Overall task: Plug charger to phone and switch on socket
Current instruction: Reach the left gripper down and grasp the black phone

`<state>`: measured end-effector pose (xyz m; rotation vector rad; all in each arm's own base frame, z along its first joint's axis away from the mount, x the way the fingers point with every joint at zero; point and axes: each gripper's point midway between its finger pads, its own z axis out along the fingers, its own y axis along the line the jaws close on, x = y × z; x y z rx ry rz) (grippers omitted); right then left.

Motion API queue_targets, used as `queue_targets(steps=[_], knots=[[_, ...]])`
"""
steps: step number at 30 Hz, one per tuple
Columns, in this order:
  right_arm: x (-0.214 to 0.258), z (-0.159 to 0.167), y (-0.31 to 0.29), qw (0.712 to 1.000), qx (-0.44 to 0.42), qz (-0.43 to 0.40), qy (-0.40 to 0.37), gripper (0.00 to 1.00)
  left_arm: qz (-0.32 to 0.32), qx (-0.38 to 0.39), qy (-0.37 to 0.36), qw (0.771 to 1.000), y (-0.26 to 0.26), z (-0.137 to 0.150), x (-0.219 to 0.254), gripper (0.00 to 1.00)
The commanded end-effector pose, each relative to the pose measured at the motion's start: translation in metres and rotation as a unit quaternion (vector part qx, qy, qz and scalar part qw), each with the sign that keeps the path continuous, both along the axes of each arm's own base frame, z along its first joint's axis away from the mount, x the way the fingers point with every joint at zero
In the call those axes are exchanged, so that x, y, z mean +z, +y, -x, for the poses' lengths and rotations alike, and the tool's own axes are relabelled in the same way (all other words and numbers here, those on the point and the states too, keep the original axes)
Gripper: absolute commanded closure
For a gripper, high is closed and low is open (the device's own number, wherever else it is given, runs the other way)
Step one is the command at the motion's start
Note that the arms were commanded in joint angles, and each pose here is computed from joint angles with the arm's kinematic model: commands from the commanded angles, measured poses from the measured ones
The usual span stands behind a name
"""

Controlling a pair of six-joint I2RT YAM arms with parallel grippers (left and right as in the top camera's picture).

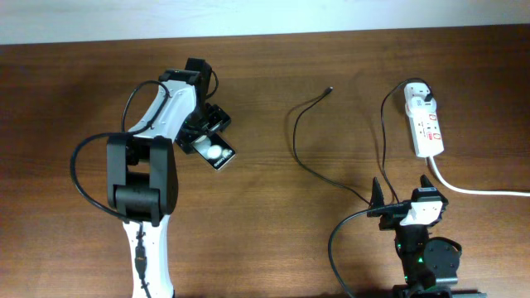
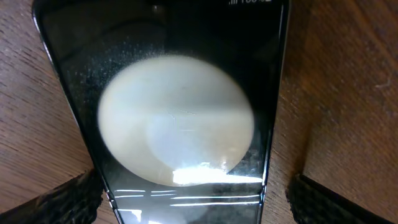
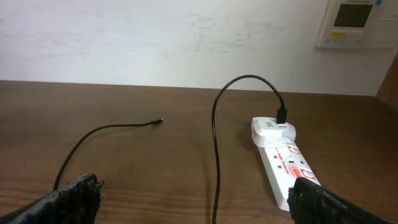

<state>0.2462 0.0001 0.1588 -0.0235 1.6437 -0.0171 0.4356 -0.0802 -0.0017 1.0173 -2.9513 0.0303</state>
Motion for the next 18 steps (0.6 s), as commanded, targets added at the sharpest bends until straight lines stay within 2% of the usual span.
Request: queue_targets(steps=[1, 4, 9, 10, 12, 18], knots=[[-0.002, 0.000, 0.003, 1.000, 0.007, -0.002, 0.001, 0.01, -0.018, 0.010, 0.053, 0.998, 0.009, 0.025, -0.034, 0.13], [-0.002, 0.000, 0.003, 1.000, 0.007, -0.002, 0.001, 0.02, -0.018, 0.009, 0.053, 0.998, 0.009, 0.024, -0.034, 0.26], [-0.002, 0.000, 0.003, 1.000, 0.007, -0.002, 0.001, 0.01, -0.013, -0.053, 0.050, 0.997, 0.008, 0.023, -0.034, 0.29], [-0.002, 0.000, 0.003, 1.000, 0.007, -0.002, 0.001, 0.01, -0.011, -0.071, 0.045, 0.996, 0.008, 0.020, -0.033, 0.33], [-0.002, 0.000, 0.003, 1.000, 0.007, -0.002, 0.001, 0.01, -0.010, -0.076, 0.035, 0.996, 0.007, 0.014, -0.028, 0.33], [-0.002, 0.000, 0.003, 1.000, 0.007, -0.002, 0.001, 0.01, 0.011, -0.098, 0.011, 0.995, -0.003, -0.009, 0.030, 0.38]])
